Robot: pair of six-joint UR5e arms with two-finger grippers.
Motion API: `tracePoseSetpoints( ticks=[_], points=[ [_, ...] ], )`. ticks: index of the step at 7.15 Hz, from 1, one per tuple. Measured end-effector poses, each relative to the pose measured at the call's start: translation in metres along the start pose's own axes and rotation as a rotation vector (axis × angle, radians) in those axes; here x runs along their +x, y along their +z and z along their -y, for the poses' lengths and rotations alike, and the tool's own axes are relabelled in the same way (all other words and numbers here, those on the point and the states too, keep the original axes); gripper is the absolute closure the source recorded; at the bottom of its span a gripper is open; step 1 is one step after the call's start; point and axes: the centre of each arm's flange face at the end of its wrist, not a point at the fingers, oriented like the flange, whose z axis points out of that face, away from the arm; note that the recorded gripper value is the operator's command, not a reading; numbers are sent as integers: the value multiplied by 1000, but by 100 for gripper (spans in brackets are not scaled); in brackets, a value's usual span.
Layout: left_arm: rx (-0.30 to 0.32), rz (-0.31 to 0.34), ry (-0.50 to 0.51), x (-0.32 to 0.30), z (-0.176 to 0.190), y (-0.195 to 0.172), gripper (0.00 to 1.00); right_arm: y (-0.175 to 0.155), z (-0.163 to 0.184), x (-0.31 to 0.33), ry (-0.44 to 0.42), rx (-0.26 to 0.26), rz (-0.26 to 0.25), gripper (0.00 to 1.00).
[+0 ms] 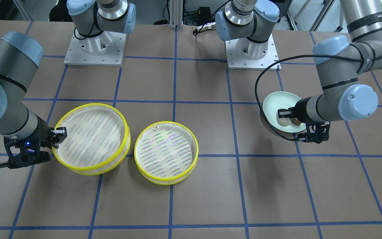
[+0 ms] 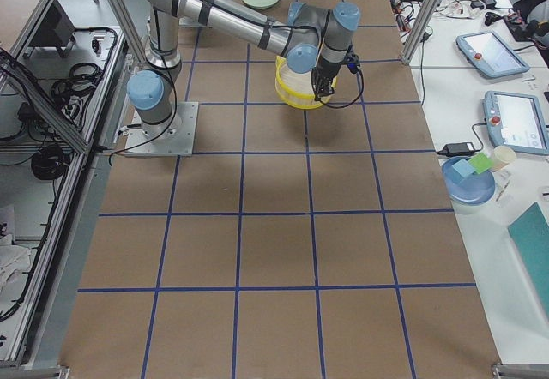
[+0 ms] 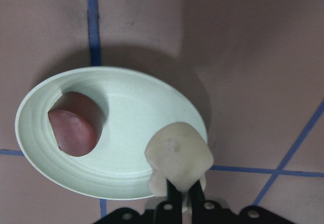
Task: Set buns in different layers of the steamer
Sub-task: 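Carry the white bun with the left gripper into the bottom steamer tier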
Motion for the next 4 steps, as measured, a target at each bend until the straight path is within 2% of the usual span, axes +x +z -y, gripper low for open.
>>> tracePoseSetpoints(
  ticks=[2,4],
  points=[
    [134,-38,44,72,-5,-28,100,0,0,0,3,0,0,100],
    [244,-126,66,136,-4,-35,100,0,0,0,6,0,2,100]
  ],
)
